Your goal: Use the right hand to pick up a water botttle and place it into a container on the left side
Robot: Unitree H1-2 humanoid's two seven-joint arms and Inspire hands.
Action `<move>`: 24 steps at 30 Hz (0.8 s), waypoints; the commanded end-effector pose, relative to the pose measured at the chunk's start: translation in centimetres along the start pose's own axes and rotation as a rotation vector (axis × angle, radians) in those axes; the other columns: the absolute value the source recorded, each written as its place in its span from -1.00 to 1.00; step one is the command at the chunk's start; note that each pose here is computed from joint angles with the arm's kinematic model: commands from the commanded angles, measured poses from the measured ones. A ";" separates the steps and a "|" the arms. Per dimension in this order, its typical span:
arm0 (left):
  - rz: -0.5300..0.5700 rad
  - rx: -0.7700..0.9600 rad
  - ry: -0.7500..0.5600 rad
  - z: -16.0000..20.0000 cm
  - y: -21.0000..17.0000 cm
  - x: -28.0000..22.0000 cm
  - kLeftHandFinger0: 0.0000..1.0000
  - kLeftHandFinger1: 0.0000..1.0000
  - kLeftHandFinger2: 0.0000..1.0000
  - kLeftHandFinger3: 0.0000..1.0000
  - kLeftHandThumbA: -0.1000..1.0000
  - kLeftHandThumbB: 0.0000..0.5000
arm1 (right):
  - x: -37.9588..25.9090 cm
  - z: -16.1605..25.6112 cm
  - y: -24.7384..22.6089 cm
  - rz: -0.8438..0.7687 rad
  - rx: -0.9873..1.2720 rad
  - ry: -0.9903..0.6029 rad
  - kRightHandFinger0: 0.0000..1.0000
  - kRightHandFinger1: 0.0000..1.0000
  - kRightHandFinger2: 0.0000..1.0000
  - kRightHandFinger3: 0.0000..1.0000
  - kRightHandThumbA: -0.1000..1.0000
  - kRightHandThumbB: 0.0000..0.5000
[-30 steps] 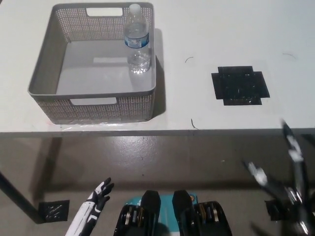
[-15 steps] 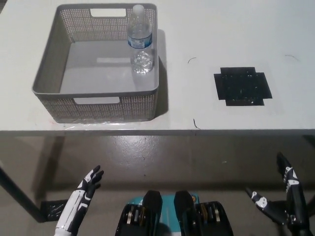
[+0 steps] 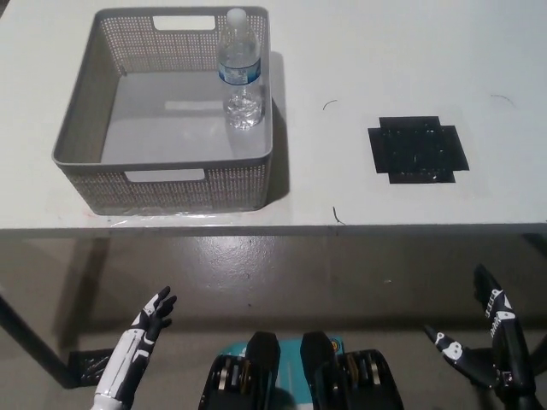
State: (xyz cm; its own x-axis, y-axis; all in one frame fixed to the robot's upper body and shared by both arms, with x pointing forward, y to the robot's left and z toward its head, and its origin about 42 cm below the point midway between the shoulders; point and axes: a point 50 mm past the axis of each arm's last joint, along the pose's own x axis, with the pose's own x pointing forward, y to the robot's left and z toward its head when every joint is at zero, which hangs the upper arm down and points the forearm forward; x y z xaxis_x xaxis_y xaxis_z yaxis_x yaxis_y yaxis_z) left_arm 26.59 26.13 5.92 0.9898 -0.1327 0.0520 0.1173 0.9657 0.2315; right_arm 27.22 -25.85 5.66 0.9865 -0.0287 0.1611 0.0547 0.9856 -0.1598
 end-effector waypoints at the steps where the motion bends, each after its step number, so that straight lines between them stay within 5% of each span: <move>1: 0.036 -0.006 -0.043 0.5 0.5 0.2 1.00 1.00 1.00 1.00 1.00 -0.71 | 1.3 0.8 0.3 0.009 0.018 -0.057 1.00 1.00 1.00 1.00 0.78 -0.22; 24: 0.052 -0.018 -0.038 1.2 0.5 0.9 1.00 1.00 1.00 1.00 0.93 -0.54 | 3.1 1.2 0.4 0.023 -0.012 -0.067 1.00 1.00 1.00 1.00 0.61 -0.21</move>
State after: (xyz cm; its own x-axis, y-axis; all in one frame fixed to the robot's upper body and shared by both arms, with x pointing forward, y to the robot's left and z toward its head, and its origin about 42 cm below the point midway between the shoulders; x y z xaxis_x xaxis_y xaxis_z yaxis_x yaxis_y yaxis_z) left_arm 26.85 26.26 6.13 0.9929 -0.1047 0.0568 0.0902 0.9721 0.2164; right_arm 29.18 -25.31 6.20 0.9843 -0.0032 0.1766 0.0323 0.9862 -0.1621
